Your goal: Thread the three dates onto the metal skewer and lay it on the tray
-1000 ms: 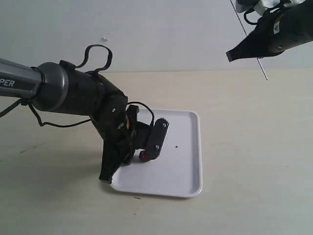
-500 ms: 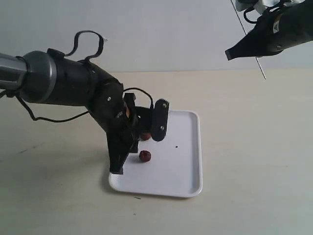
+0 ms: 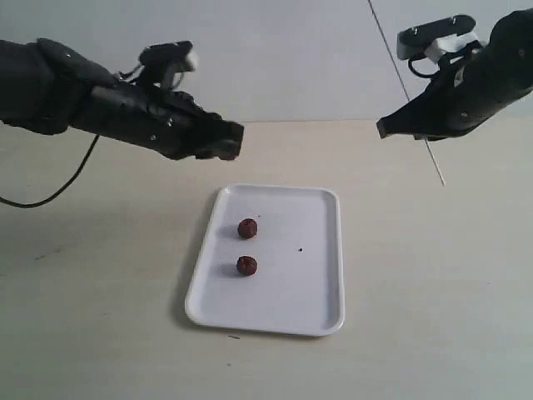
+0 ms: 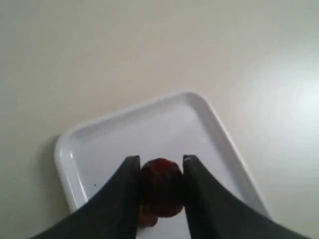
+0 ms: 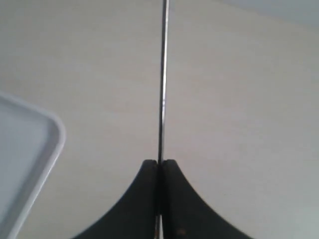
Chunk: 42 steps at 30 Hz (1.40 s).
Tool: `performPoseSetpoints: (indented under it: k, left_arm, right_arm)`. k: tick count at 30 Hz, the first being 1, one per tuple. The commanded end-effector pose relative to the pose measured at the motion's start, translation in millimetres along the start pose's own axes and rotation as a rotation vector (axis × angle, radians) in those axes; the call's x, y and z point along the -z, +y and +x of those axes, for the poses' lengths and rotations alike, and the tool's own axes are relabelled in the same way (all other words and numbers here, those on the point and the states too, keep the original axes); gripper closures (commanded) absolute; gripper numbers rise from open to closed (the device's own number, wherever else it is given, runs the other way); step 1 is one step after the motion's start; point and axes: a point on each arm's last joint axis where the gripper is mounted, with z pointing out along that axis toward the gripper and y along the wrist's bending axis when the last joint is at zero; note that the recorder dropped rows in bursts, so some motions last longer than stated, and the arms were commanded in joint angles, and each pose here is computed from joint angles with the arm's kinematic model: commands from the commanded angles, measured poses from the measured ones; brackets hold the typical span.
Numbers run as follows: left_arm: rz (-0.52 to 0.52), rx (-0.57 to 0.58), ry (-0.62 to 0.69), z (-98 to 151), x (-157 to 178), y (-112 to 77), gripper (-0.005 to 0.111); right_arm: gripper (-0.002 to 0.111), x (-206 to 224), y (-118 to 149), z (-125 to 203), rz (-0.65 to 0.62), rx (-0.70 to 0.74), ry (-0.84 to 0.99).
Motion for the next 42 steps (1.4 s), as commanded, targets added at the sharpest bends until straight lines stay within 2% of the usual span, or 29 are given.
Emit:
performPoseSetpoints:
  k: [1, 3, 4, 6, 10, 12, 16, 17, 19, 31, 42]
  left_arm:
    - [0.151, 0.398, -0.175, -28, 24, 22.8, 0.077]
    - [0.243, 0.537, -0.255, -38, 35, 34.8, 0.077]
    - [0.262, 0.543, -0.26, -40, 40, 40.5, 0.077]
    - [0.264, 0.55, -0.27, -42, 44, 46.3, 0.077]
    - [0.276, 0.536, -0.278, -45, 46, 45.5, 0.077]
    - [0.264, 0.486, -0.296, -49, 47, 45.5, 0.077]
    - [0.153, 0.403, -0.345, -55, 48, 53.7, 0.077]
    - [0.114, 0.393, -0.354, -55, 48, 57.1, 0.077]
    - [0.109, 0.394, -0.355, -55, 48, 57.5, 0.077]
    - [0.123, 0.396, -0.363, -59, 49, 55.8, 0.077]
    - [0.2, 0.437, -0.344, -59, 50, 49.5, 0.077]
  right_arm:
    - [0.108, -16, 17, 12, -0.183, 0.024, 0.082]
    - [0.108, -16, 32, 17, -0.358, 0.068, 0.111]
    - [0.108, -13, 43, 19, -0.489, 0.114, 0.114]
    - [0.108, -7, 55, 22, -0.654, 0.168, 0.12]
    - [0.108, -11, 63, 31, -0.77, 0.209, 0.176]
    - [0.108, -14, 65, 36, -0.796, 0.214, 0.204]
    - [0.108, -12, 66, 35, -0.825, 0.227, 0.193]
    - [0.108, -9, 70, 34, -0.88, 0.246, 0.167]
    - [0.108, -4, 74, 33, -0.95, 0.268, 0.141]
    - [0.108, -4, 74, 34, -0.965, 0.292, 0.143]
    - [0.108, -4, 75, 32, -0.967, 0.274, 0.127]
